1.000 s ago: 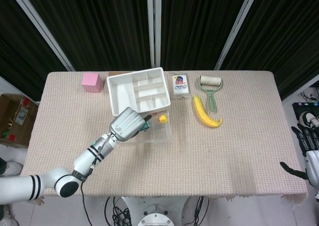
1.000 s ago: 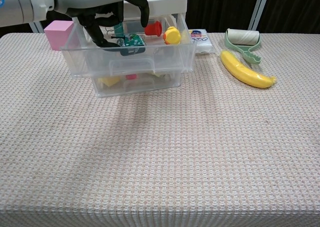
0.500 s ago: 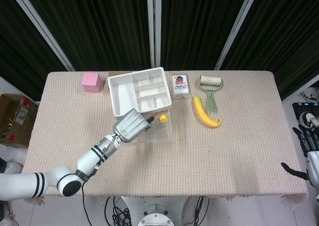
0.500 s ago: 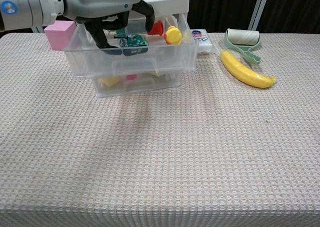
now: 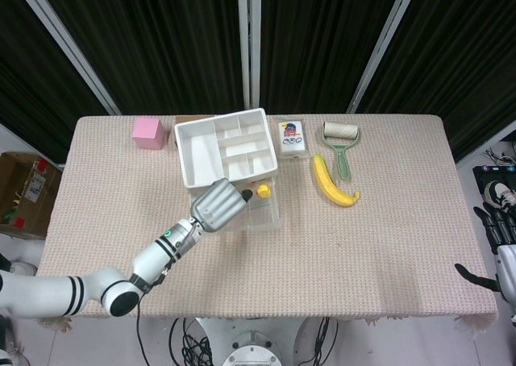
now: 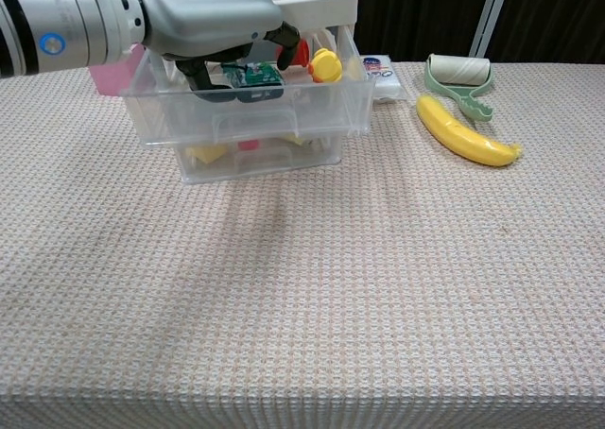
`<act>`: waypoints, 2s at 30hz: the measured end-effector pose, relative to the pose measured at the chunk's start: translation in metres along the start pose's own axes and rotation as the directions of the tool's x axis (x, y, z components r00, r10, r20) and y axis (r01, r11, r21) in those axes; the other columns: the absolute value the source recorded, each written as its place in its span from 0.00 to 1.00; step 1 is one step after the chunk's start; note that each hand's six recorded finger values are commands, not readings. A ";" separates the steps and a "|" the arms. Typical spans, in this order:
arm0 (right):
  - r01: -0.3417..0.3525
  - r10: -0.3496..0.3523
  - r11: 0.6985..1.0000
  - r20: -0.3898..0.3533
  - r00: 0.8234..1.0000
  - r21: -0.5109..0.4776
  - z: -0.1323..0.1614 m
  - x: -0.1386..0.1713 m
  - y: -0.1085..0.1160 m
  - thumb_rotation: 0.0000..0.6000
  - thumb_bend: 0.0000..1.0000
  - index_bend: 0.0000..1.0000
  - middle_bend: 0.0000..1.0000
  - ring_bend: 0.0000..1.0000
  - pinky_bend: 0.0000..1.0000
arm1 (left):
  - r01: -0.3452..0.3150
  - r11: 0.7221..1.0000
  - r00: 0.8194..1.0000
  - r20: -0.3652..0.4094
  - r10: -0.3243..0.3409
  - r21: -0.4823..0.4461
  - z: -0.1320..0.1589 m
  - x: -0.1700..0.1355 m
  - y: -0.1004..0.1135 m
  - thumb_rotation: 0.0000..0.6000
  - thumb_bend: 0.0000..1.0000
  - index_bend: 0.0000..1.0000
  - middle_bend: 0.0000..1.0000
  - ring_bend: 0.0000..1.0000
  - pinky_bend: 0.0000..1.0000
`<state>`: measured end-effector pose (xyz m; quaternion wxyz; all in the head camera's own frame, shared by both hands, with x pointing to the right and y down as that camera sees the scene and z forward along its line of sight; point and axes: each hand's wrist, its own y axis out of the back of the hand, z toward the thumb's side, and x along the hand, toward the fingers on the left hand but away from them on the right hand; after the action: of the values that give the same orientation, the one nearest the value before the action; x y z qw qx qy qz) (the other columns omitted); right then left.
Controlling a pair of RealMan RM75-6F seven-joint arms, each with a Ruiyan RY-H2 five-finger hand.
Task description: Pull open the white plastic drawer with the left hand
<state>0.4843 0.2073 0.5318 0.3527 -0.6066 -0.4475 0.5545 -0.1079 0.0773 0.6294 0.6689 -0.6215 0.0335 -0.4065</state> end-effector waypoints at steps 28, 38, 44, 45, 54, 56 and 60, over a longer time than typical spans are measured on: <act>0.002 -0.002 1.000 -0.018 1.000 0.001 0.006 0.000 -0.001 1.00 0.05 0.00 0.01 0.00 0.00 | -0.417 0.908 0.896 0.148 0.418 -0.033 0.039 -0.059 0.058 1.00 0.39 0.44 0.90 0.99 1.00; 0.003 -0.003 1.000 -0.017 1.000 0.000 0.005 0.005 0.000 1.00 0.05 0.00 0.01 0.00 0.00 | -0.410 0.912 0.855 0.343 0.388 -0.010 0.112 -0.048 0.006 1.00 0.38 0.40 0.89 0.99 1.00; 0.001 -0.001 1.000 -0.016 1.000 0.000 0.005 0.007 -0.002 1.00 0.05 0.00 0.01 0.00 0.00 | -0.358 0.934 0.857 0.394 0.332 -0.007 0.142 -0.048 -0.022 1.00 0.37 0.34 0.89 0.98 1.00; 0.001 -0.001 1.000 -0.016 1.000 0.001 0.005 0.007 -0.002 1.00 0.05 0.00 0.01 0.00 0.00 | -0.349 0.937 0.859 0.398 0.323 -0.008 0.145 -0.048 -0.026 1.00 0.37 0.30 0.88 0.98 1.00; 0.009 -0.008 1.000 -0.020 1.000 0.004 0.007 0.007 0.001 1.00 0.05 0.00 0.01 0.00 0.00 | -0.368 0.929 0.879 0.313 0.360 -0.037 0.134 -0.047 -0.020 1.00 0.21 0.14 0.83 0.96 1.00; 0.009 -0.009 1.000 -0.021 1.000 0.002 0.007 0.007 0.001 1.00 0.05 0.00 0.01 0.00 0.00 | -0.401 0.914 0.874 0.272 0.402 -0.061 0.124 -0.052 -0.009 1.00 0.19 0.14 0.81 0.94 1.00; 0.009 -0.009 1.000 -0.026 1.000 0.000 0.008 0.006 0.001 1.00 0.05 0.00 0.01 0.00 0.00 | -0.481 0.864 0.855 0.142 0.499 -0.147 0.091 -0.066 0.020 1.00 0.16 0.14 0.73 0.85 1.00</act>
<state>0.4765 0.2119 0.5272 0.3611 -0.6116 -0.4455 0.5450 -0.0922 0.1874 0.6024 0.7167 -0.6602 0.1533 -0.1639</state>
